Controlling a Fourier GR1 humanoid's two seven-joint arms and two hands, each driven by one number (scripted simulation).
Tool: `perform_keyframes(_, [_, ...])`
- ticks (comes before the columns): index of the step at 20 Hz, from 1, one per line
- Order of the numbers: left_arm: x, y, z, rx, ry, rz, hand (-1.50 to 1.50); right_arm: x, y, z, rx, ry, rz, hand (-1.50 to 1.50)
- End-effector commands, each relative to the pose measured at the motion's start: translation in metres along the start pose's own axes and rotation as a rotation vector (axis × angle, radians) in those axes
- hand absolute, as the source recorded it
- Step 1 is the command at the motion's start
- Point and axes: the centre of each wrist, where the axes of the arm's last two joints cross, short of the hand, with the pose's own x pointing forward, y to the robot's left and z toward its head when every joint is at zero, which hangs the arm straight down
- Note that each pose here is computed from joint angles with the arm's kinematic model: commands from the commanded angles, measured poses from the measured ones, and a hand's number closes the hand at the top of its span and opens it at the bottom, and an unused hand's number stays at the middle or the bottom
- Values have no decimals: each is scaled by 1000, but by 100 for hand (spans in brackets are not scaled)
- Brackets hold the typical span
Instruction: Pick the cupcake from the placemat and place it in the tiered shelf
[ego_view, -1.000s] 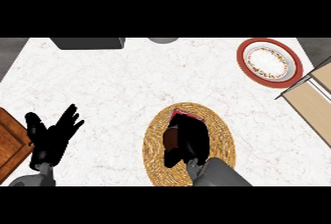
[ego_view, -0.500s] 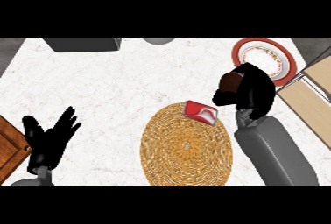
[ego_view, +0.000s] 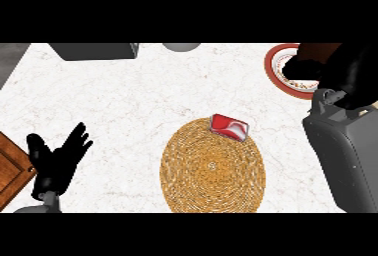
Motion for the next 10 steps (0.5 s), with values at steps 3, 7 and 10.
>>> perform_keyframes(3, [5, -3, -1, -16, 35, 2, 0, 32, -68, -27, -103, 253, 61, 150])
perform_keyframes(7, [-3, -2, 0, -12, 21, -6, 0, 21, -95, -53, -140, 295, 65, 150])
perform_keyframes(10, [-2, -11, -5, -13, 31, 7, 0, 25, -135, -80, -193, 292, 39, 150])
